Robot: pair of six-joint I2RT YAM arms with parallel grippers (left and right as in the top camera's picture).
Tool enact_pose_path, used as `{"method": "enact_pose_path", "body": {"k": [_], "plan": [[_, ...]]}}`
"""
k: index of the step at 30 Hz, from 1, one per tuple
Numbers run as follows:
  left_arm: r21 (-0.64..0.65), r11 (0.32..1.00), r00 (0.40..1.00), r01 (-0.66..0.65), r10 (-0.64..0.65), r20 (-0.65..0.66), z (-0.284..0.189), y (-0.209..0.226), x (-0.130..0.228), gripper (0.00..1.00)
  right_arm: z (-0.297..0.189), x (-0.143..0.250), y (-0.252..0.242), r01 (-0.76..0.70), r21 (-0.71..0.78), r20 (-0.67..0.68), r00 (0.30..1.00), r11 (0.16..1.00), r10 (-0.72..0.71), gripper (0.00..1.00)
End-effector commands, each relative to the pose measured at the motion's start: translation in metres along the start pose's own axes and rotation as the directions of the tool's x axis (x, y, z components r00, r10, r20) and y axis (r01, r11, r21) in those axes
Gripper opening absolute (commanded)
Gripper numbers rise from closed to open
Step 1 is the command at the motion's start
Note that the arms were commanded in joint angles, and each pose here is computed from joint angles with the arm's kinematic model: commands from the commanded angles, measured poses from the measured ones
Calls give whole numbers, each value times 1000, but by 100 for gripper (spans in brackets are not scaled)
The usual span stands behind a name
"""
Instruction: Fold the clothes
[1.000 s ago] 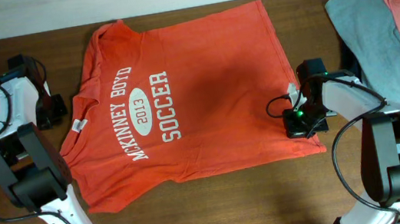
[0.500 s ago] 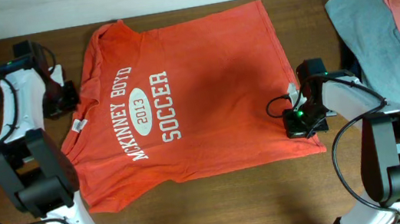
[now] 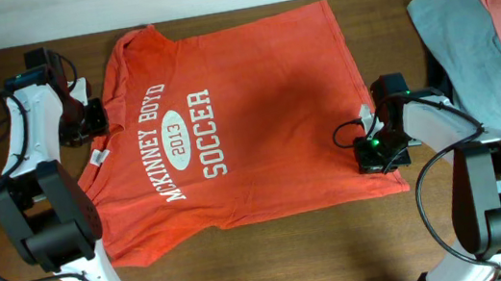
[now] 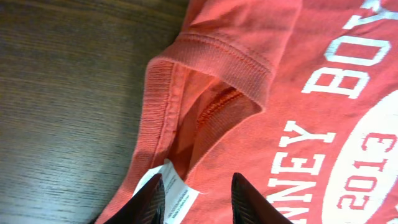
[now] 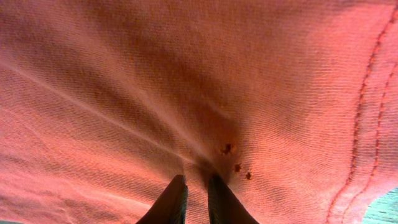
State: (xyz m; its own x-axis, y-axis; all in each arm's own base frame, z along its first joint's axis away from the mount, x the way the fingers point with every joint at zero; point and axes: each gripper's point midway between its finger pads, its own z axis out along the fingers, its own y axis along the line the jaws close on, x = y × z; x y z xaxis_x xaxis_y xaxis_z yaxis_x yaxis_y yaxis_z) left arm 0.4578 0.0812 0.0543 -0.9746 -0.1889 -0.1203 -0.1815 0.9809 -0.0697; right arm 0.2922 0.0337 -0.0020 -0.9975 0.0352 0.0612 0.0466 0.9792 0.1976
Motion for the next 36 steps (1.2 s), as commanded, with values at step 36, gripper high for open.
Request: {"method": "enact_pose_path", "body": {"k": [36], "plan": [[35,999,996,-42,39,81,47,-31,-30,38,8,12,-12,-12,61,-40,999,998,14,19]]}}
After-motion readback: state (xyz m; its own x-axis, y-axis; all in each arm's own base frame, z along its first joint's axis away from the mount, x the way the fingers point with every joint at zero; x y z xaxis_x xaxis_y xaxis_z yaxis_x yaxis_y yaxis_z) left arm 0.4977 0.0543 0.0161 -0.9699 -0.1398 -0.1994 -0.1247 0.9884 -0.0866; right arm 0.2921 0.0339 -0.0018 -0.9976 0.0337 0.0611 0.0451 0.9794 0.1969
